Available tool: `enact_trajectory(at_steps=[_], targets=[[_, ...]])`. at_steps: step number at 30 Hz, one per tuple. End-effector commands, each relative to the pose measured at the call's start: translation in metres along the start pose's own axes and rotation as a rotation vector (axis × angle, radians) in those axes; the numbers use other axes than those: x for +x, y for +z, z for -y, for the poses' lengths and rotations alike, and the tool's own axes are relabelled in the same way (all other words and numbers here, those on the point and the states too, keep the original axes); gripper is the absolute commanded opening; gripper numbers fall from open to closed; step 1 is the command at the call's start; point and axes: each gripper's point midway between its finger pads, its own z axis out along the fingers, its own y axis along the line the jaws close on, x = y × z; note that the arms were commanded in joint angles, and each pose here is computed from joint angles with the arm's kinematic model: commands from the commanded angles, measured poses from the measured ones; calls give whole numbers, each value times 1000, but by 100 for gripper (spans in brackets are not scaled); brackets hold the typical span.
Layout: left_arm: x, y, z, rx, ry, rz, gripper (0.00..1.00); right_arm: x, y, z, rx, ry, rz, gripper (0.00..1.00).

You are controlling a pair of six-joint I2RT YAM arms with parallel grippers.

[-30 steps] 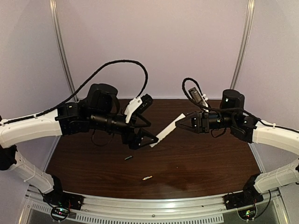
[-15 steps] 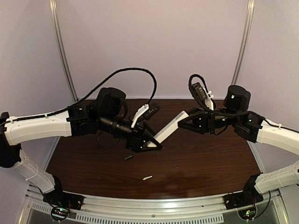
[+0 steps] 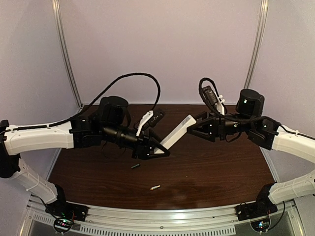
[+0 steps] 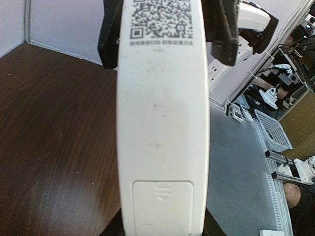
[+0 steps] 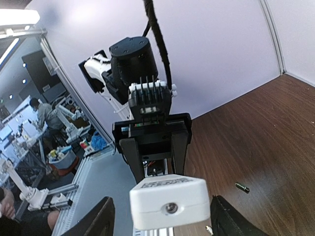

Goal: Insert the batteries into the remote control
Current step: Pass from the right arm to the left, then pass from the left arm to the right

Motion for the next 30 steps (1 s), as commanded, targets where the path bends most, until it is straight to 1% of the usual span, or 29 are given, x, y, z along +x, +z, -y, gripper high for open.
enact_trajectory(at_steps=[1, 2, 3, 5, 7, 8, 9, 11, 13, 16, 21, 23, 30], targets=[[-26, -20, -29, -237, 92, 123, 15, -22, -9, 8, 135, -6, 68, 76], [-25, -23, -39, -303, 96, 126, 13, -24, -10, 13, 168, 15, 80, 84], [-24, -25, -45, -350, 109, 126, 12, -23, -10, 21, 201, 41, 80, 88], [-22, -26, -56, -447, 143, 112, 10, -20, -8, 34, 252, 100, 74, 92], [-18, -24, -64, -544, 192, 79, 9, -13, -6, 50, 304, 179, 71, 95], [-18, -25, -73, -616, 212, 63, 8, -12, -4, 54, 304, 221, 81, 95], [-17, -25, -76, -653, 226, 49, 7, -12, -3, 57, 302, 249, 94, 95], [-16, -24, -80, -710, 252, 34, 7, -11, -1, 57, 276, 293, 124, 97], [-15, -23, -82, -736, 265, 27, 6, -12, -2, 61, 290, 320, 149, 97], [-15, -19, -82, -762, 285, 19, 6, -10, -4, 70, 333, 349, 159, 94], [-15, -14, -84, -825, 314, 6, 6, -3, 0, 80, 337, 424, 172, 76], [-17, -13, -84, -840, 319, 16, 6, 1, 2, 83, 337, 442, 172, 70], [-23, -11, -82, -864, 342, 22, 5, 11, 5, 93, 344, 487, 180, 65]])
